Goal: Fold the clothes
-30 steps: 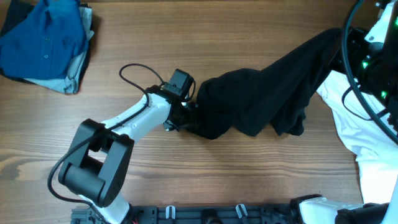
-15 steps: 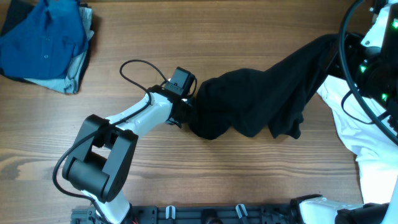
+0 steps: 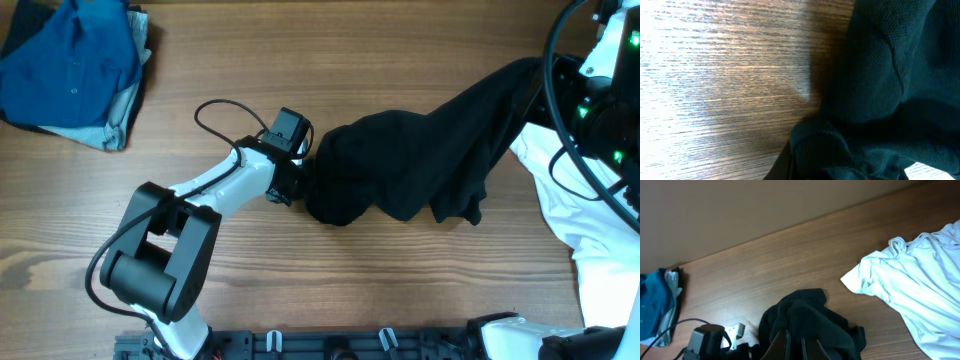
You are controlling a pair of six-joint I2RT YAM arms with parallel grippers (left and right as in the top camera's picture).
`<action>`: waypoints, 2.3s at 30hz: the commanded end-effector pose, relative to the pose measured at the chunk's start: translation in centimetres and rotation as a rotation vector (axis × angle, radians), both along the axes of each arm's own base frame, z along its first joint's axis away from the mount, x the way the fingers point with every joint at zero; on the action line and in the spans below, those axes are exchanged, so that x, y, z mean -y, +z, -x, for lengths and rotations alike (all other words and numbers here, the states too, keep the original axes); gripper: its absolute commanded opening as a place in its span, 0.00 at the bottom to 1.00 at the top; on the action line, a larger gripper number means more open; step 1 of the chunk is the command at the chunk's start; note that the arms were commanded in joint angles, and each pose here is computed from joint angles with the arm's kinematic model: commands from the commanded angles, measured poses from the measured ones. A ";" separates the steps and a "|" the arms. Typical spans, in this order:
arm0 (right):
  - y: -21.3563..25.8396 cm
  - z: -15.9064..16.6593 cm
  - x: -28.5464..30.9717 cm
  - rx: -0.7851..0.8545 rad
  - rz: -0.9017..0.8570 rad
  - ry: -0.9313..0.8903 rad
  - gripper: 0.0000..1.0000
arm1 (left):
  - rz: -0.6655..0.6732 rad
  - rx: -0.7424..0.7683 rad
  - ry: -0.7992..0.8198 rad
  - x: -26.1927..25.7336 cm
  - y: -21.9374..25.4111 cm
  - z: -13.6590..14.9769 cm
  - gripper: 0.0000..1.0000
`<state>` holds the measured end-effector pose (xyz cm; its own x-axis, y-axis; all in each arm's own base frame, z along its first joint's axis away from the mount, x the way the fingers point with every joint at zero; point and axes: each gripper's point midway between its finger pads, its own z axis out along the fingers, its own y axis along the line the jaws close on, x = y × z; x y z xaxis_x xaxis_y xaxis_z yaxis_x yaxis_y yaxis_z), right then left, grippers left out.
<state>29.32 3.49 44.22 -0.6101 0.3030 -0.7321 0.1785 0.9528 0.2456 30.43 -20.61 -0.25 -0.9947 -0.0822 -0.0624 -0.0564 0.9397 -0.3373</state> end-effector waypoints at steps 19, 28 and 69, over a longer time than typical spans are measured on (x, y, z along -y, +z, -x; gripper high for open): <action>-1.0 -1.6 -0.5 -0.036 0.004 0.019 0.04 | -0.226 0.543 0.292 -9.9 17.9 -1.4 0.04; -3.2 -4.0 -1.0 -0.103 0.034 0.035 0.04 | -0.305 0.665 0.483 -16.8 23.4 2.1 0.04; 2.8 -9.3 -0.3 0.210 0.220 0.077 0.04 | -0.262 0.966 0.715 -23.0 35.9 5.2 0.04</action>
<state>38.59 3.21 49.96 -0.3498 -0.0006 -0.9368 0.0666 0.9975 -0.0255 25.17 1.76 34.87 -0.2897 -0.4792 -0.8285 -0.4012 0.8467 -0.3494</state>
